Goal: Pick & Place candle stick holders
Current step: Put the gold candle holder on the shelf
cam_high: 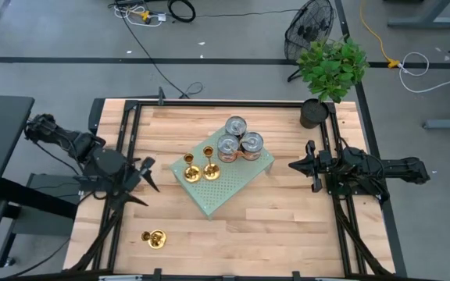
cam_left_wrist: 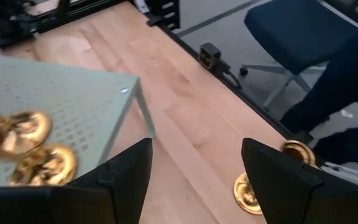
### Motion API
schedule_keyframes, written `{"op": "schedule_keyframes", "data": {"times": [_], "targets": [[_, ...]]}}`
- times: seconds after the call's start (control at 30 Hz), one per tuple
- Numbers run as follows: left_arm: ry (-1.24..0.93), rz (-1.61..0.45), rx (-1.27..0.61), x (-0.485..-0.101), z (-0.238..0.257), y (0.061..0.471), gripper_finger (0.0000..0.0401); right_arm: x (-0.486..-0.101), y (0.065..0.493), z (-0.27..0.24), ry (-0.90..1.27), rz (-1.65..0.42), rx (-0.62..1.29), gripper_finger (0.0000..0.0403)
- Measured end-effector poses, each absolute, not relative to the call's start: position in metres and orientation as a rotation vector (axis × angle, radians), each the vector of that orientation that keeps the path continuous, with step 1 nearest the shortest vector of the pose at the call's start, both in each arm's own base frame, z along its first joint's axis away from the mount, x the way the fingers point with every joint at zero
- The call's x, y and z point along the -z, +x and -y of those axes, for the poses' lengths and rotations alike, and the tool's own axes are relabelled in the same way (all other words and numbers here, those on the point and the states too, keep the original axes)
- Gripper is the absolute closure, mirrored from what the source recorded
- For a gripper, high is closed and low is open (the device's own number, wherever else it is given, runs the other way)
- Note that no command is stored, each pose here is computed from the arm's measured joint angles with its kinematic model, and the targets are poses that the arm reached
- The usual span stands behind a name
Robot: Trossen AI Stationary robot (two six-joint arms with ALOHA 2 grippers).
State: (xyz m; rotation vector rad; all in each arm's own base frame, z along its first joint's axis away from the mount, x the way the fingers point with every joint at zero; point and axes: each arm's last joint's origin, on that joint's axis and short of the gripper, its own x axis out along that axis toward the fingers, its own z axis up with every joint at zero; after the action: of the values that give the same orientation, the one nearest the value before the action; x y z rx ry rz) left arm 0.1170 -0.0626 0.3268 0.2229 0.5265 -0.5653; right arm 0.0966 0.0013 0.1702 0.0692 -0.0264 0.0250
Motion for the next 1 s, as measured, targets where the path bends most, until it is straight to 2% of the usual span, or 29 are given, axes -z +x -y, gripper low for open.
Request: {"op": "schedule_keyframes", "data": {"times": [0.57, 1.0], "targets": [[0.282, -0.523, 0.789, -0.325, 0.092, 0.099, 0.0144, -0.17, 0.097, -0.001, 0.069, 0.026, -0.025, 0.04], [0.337, -0.683, 0.784, -0.308, 0.104, 0.112, 0.0144, -0.17, 0.097, -0.001, 0.069, 0.026, -0.025, 0.04]]}}
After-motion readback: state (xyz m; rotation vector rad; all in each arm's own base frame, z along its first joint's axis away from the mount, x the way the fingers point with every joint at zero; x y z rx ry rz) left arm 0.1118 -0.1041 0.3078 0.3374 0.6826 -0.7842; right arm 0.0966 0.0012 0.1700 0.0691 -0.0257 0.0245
